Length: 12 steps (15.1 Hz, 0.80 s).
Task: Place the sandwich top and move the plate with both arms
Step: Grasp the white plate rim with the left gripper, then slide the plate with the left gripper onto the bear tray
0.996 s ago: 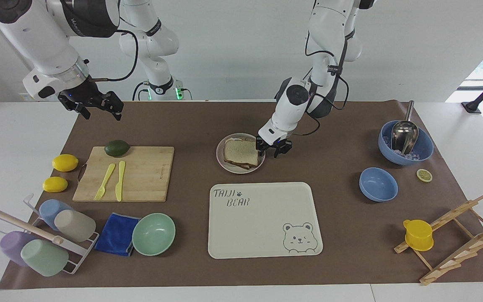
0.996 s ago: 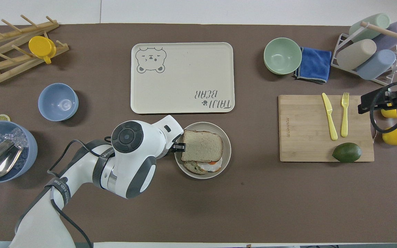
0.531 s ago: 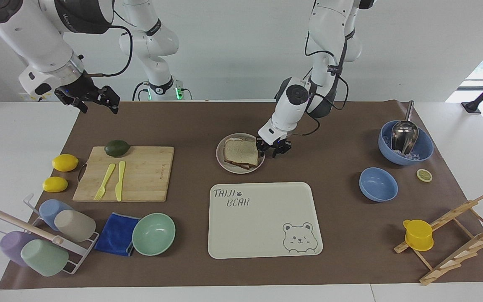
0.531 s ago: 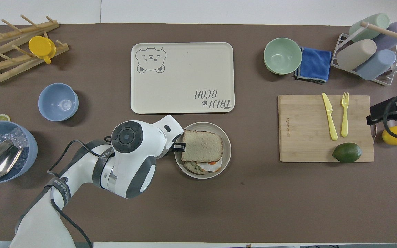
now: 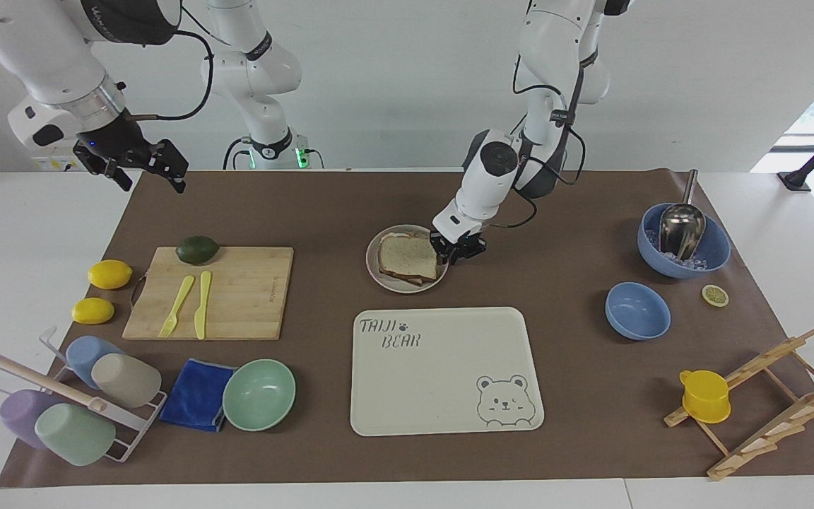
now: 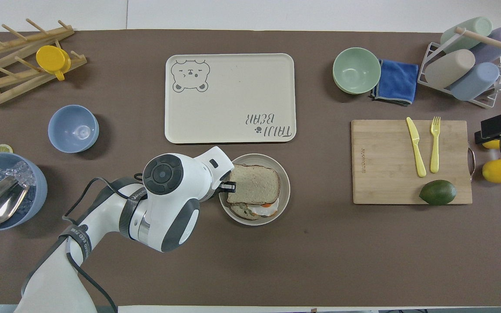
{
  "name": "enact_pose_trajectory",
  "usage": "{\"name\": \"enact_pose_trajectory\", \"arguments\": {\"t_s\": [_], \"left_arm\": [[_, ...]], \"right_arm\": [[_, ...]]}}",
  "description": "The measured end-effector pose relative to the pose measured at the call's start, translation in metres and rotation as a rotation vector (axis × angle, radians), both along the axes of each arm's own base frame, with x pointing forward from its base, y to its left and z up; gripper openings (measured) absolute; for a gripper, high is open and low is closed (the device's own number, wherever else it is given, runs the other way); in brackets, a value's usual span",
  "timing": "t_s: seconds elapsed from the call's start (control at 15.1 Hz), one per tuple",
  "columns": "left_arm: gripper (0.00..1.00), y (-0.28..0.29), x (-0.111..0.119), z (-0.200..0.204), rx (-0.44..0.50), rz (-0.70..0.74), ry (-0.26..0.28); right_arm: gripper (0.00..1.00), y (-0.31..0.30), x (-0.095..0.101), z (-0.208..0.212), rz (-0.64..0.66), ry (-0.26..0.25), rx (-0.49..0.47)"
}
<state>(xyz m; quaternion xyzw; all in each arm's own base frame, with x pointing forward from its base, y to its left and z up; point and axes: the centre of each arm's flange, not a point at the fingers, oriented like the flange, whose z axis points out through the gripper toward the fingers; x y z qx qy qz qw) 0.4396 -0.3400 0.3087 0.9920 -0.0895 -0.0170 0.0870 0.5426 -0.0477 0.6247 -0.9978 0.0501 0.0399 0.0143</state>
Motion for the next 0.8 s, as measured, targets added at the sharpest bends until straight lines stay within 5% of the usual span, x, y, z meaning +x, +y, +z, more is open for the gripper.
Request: {"name": "enact_pose_trajectory", "arguments": {"t_s": [0.2, 0.8], "left_arm": [[0.04, -0.003, 0.000, 0.003, -0.011, 0.006, 0.000], [0.04, -0.003, 0.007, 0.017, -0.018, 0.019, 0.029]], "right_arm": [[1.00, -0.001, 0.000, 0.001, -0.001, -0.002, 0.000], [1.00, 0.001, 0.000, 0.000, 0.005, -0.001, 0.000]]}}
